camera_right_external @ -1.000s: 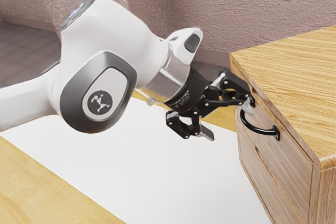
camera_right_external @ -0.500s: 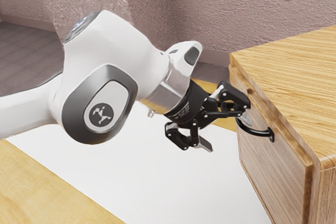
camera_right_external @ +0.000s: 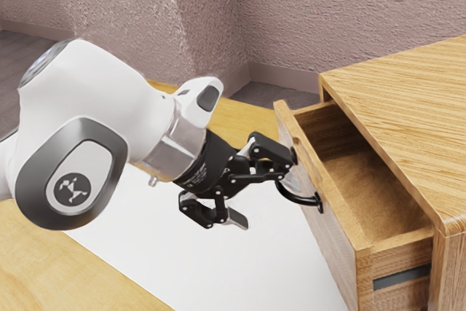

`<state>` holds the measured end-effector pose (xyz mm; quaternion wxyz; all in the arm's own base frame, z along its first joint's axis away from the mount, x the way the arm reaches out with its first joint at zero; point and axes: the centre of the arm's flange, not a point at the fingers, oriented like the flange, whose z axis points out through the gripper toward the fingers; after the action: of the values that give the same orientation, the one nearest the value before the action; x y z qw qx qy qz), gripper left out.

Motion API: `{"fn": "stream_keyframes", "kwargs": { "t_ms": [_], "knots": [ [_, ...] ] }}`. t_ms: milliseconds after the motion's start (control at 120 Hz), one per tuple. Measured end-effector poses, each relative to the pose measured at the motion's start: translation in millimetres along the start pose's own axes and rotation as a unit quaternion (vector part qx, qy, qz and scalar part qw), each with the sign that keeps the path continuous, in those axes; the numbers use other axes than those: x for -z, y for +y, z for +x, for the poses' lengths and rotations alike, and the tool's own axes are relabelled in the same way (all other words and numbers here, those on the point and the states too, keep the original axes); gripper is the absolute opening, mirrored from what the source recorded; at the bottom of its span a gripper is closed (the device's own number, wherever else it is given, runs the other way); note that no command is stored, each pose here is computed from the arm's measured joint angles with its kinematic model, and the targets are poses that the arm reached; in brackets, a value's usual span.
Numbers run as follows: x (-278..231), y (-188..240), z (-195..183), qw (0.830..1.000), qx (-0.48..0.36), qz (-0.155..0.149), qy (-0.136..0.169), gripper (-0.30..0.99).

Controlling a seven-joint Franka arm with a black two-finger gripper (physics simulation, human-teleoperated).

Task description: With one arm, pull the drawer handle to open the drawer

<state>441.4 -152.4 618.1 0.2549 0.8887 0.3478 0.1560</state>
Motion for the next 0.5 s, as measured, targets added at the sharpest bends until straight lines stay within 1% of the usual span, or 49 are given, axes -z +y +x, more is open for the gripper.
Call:
{"fn": "stream_keyframes", "kwargs": {
  "t_ms": [283,500],
  "knots": [
    [16,-23,-3,1.0,0.011,-0.005,0.005,0.69],
    [31,-49,-6,1.0,0.022,-0.009,0.016,0.69]
  ]
}}
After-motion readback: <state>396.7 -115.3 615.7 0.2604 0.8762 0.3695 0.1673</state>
